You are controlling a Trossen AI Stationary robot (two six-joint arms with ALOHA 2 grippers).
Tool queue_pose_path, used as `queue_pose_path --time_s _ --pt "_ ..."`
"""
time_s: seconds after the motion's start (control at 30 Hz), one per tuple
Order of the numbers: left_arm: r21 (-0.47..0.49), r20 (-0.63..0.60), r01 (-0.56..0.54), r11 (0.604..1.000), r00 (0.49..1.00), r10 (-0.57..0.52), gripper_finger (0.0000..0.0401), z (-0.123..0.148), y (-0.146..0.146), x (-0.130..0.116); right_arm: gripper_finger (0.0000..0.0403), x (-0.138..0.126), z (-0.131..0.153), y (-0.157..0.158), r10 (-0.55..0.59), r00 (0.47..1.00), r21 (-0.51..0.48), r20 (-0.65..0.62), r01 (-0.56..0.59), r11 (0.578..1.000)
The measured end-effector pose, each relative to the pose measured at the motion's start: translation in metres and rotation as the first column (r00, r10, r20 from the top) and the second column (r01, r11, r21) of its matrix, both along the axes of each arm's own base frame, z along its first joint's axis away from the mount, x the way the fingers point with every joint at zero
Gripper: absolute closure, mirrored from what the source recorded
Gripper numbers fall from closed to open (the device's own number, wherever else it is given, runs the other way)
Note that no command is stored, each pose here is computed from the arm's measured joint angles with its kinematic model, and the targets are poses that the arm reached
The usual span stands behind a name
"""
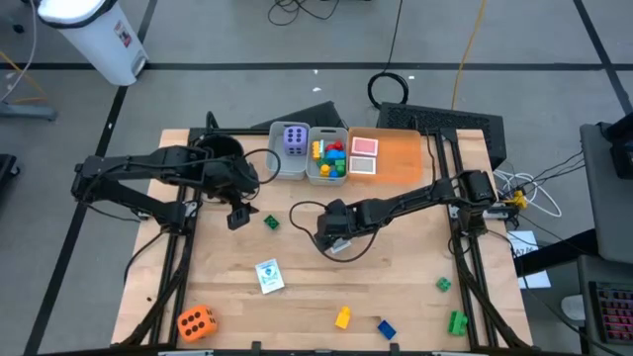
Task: Pick & Place Toys
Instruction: Put the black playing card into the orange bin
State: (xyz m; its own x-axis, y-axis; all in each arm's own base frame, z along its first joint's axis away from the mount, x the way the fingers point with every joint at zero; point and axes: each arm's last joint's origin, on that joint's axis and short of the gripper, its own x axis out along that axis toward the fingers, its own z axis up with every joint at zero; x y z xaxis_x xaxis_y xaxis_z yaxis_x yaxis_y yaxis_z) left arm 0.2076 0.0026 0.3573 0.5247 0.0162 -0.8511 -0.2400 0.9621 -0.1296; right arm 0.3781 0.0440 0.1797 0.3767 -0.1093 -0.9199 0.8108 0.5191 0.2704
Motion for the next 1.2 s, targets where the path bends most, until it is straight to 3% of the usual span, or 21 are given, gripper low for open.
queue_pose_path --time_s 0.37,0.77,1.2 --pt "0.036 0.001 -0.025 0.999 1.0 0.025 0.0119 0.0 0.001 0.0 0.0018 0.001 0.0 0.0 0.036 0.999 -0.016 0.011 -0.036 0.999" --pt "0.028 0.001 -0.037 0.999 0.999 0.037 0.0119 0.0 0.001 0.0 0.0018 0.006 -0.025 0.005 0.045 0.998 0.009 -0.054 -0.045 0.999" --pt "0.032 0.001 -0.03 0.999 1.0 0.03 0.0119 0.0 0.001 0.0 0.0018 -0.004 -0.028 0.001 0.084 0.982 -0.068 -0.172 -0.096 0.993"
